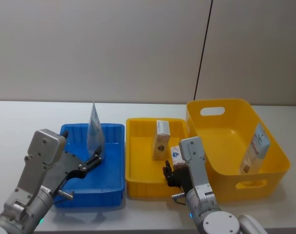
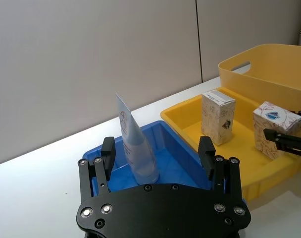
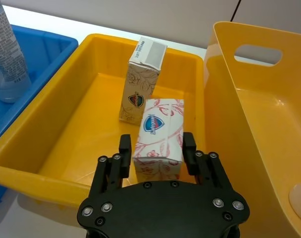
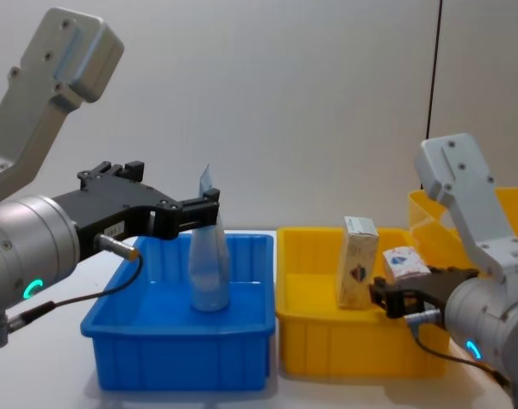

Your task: Bimanual collaborative sorting of washing and personal care products

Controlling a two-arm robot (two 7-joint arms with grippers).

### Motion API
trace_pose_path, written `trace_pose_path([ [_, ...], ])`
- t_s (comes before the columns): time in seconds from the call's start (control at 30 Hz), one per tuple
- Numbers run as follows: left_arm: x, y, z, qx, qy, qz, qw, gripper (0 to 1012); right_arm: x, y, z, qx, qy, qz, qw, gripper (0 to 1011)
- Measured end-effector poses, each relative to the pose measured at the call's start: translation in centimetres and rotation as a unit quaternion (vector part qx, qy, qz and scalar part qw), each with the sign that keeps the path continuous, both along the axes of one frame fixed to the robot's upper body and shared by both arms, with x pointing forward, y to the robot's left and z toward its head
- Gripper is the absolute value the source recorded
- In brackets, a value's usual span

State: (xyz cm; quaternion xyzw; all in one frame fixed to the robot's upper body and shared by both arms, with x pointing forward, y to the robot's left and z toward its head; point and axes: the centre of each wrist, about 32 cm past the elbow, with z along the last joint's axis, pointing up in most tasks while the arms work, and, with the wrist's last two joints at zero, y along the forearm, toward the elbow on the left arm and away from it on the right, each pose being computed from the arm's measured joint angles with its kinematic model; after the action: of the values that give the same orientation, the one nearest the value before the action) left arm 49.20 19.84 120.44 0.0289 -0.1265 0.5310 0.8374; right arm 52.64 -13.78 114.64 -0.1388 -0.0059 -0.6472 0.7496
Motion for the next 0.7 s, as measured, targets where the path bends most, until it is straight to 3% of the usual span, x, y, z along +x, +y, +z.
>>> trace_pose_path([
  [0.07, 0.0, 0.0, 0.0, 0.0, 0.0, 0.0, 1.0, 1001, 0.01, 0.01, 0.0, 0.0, 0.0, 0.0, 1.0, 614],
  [0.17, 0.0, 0.0, 0.0, 0.0, 0.0, 0.0, 1.0, 1001, 0.03, 0.02, -0.01, 0.0, 0.0, 0.001, 1.0, 474],
  [0.33, 0.0, 0.0, 0.0, 0.0, 0.0, 0.0, 1.0, 1001, 0.03, 0.03, -0.02, 0.0, 0.0, 0.001, 1.0, 373],
  [0.7, 0.0, 0.0, 0.0, 0.0, 0.0, 0.0, 1.0, 1001, -0.03, -0.08, 0.46, 0.015, -0.028, 0.022, 0.9992, 329],
])
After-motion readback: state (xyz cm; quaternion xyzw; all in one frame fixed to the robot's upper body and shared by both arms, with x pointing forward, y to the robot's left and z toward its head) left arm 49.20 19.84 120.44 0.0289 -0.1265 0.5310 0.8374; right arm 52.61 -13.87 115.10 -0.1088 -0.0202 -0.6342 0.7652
